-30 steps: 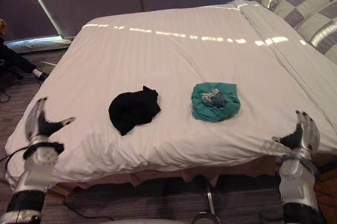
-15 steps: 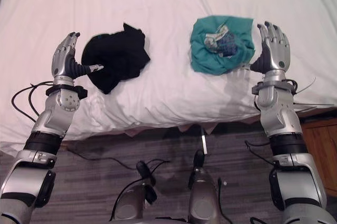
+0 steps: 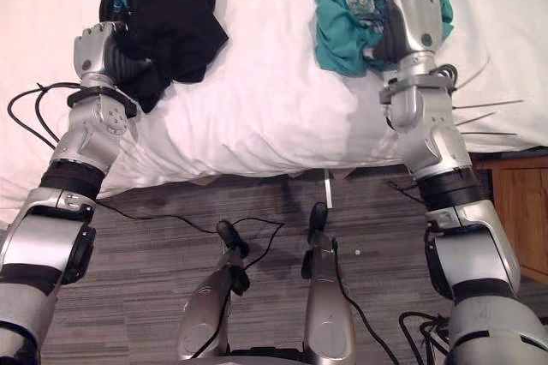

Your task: Tidy the bed and pick cloth on bed and put in laundry

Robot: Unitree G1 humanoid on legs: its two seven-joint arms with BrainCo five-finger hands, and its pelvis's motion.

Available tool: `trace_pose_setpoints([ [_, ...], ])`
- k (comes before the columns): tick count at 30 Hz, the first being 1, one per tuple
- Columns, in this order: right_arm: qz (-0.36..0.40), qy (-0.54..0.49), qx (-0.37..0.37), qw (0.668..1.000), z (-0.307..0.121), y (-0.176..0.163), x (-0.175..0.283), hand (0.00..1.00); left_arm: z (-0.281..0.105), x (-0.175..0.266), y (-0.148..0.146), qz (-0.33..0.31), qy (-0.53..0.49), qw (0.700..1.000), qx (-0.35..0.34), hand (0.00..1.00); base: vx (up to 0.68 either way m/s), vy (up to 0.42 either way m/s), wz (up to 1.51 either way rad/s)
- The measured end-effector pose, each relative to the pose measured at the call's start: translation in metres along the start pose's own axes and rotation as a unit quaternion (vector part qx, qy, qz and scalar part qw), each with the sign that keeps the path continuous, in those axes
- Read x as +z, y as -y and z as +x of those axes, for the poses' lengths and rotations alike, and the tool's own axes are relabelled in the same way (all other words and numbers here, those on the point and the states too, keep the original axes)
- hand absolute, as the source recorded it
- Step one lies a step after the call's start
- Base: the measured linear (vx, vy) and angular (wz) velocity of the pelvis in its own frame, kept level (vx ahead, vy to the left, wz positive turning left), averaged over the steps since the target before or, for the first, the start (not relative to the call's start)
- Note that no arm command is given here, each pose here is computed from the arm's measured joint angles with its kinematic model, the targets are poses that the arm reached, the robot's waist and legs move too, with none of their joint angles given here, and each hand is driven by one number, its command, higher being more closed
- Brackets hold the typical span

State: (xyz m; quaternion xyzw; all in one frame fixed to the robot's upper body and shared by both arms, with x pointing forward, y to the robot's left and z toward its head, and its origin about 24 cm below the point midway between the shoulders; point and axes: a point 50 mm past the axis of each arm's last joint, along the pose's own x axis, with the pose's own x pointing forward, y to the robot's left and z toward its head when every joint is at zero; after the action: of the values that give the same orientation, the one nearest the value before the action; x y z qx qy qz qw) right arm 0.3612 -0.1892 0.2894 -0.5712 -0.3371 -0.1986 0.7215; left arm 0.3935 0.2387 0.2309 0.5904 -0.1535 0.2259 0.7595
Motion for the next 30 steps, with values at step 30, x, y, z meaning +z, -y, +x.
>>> trace_pose_setpoints([
  [30, 0.324, -0.550, 0.233, 0.733, -0.365, -0.112, -0.043, 1.00, -0.288, -0.013, 0.125, -0.430, -0.210, 0.830, -0.286, 1.00, 0.07, 0.003, 0.06],
])
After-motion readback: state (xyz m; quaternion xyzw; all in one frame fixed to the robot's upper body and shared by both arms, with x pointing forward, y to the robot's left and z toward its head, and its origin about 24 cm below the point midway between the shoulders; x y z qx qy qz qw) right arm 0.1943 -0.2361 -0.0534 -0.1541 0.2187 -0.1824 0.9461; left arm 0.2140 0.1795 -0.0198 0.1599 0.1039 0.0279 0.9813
